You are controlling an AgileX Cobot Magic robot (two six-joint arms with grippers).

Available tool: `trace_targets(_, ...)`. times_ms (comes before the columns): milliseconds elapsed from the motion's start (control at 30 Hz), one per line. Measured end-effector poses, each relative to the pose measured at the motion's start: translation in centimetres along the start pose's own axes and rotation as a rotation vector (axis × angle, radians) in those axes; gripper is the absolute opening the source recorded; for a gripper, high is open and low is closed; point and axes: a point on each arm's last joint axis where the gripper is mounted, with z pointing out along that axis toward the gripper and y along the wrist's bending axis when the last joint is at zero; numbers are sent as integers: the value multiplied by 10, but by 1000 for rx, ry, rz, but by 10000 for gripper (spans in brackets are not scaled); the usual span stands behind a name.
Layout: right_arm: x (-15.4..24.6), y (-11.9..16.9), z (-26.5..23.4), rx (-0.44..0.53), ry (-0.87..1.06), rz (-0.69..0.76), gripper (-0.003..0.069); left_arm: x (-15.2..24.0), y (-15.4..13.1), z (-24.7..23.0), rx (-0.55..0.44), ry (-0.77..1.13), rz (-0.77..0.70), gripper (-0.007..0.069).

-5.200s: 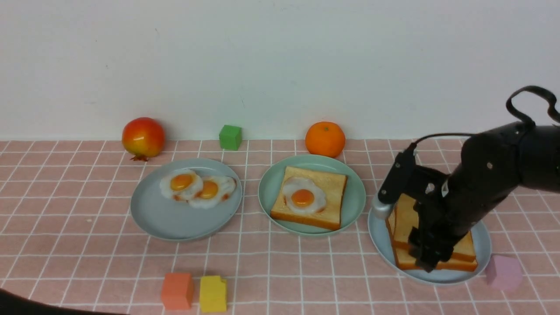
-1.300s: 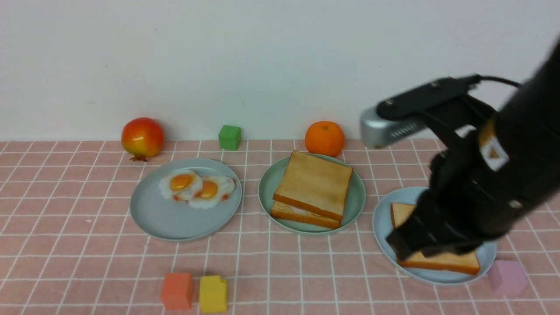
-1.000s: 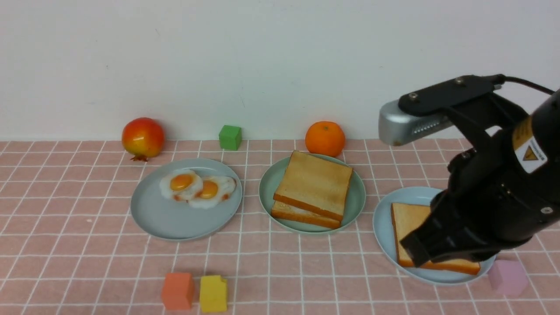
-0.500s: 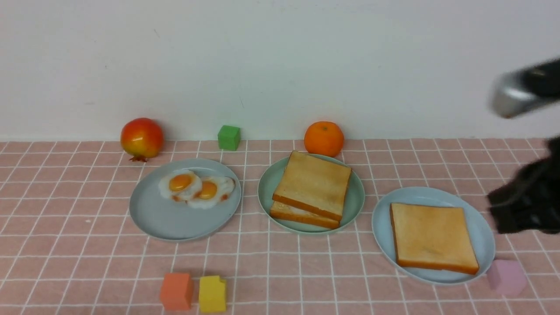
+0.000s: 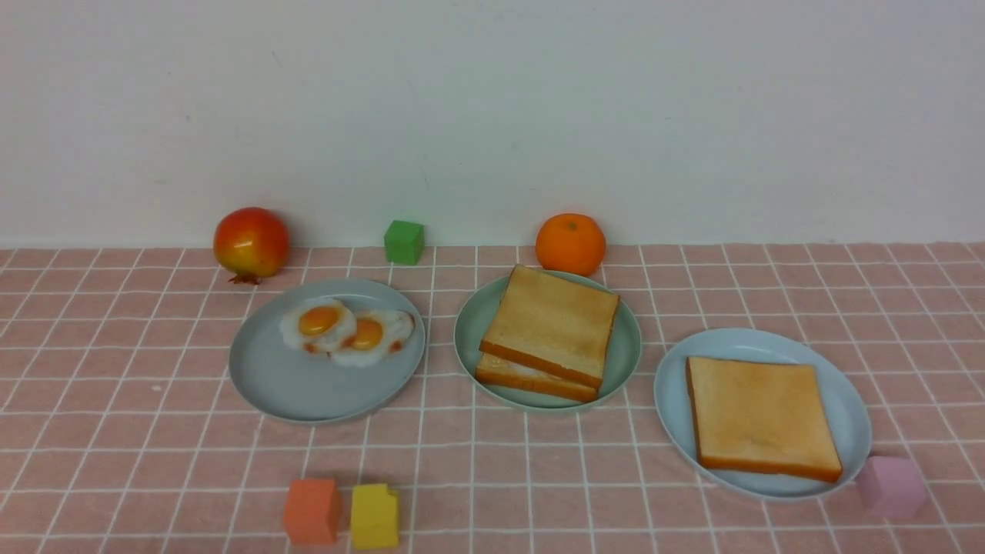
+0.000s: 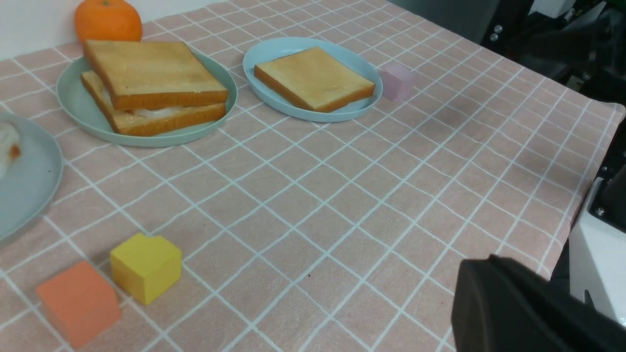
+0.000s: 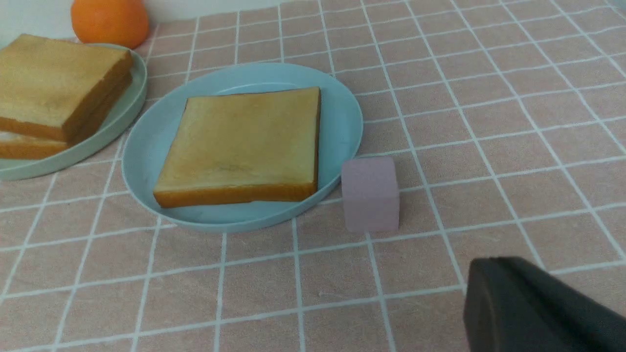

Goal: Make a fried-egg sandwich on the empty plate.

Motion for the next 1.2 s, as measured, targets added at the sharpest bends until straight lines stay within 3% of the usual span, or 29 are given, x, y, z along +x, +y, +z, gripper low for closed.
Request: trace_targets(1200,5,1,0,-14,-16,34,22,0,0,0,0,0,0,12)
